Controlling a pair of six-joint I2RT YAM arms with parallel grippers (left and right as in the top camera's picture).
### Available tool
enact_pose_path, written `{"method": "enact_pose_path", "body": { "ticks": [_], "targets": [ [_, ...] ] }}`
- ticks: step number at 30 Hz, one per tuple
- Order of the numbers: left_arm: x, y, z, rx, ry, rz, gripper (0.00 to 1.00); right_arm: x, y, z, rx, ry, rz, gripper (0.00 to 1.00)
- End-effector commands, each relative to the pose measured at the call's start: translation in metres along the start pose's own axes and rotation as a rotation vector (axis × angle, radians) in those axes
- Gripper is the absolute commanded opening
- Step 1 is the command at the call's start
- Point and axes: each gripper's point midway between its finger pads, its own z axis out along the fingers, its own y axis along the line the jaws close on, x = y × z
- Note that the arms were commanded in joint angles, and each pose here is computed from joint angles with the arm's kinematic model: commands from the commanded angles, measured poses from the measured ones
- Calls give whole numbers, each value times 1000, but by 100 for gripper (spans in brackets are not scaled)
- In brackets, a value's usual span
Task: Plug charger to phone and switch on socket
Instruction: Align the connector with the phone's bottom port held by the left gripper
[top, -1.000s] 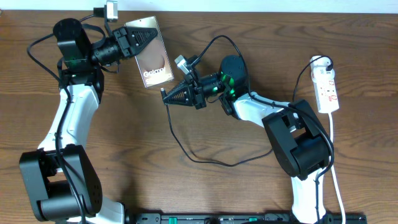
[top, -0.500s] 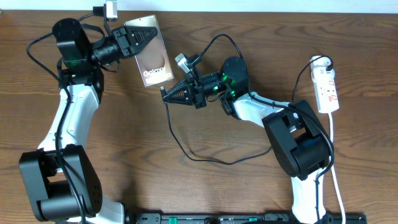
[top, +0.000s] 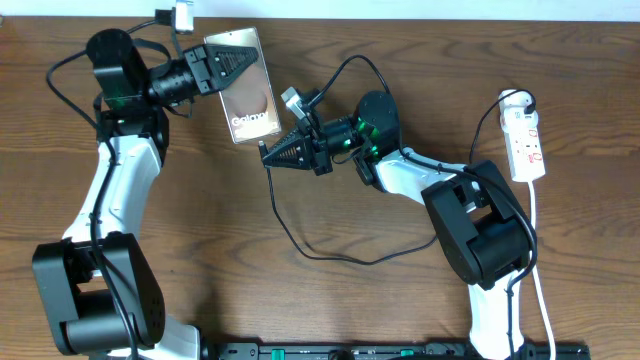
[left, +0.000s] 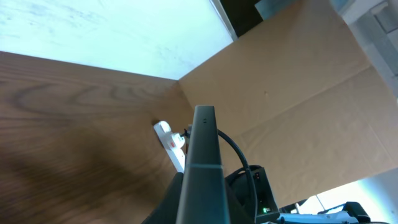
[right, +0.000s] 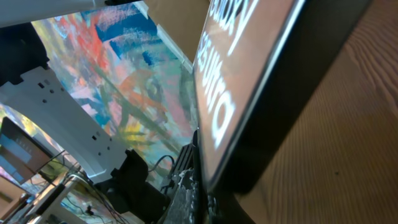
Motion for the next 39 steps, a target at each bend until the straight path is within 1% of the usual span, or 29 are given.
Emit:
{"method": "enact_pose_path", "body": {
  "ticks": [1, 10, 19, 39],
  "targets": [
    [5, -15, 5, 36, 29, 44, 7, -8, 4, -2, -5, 0, -52, 1],
    [5, -15, 5, 37, 30, 45, 7, -9, 4, -2, -4, -1, -55, 1],
    [7, -17, 5, 47, 41, 84, 7, -9, 5, -2, -7, 1, -61, 1],
    [13, -22, 4, 76, 76, 73, 8, -9, 4, -4, -4, 0, -62, 1]
  ]
}}
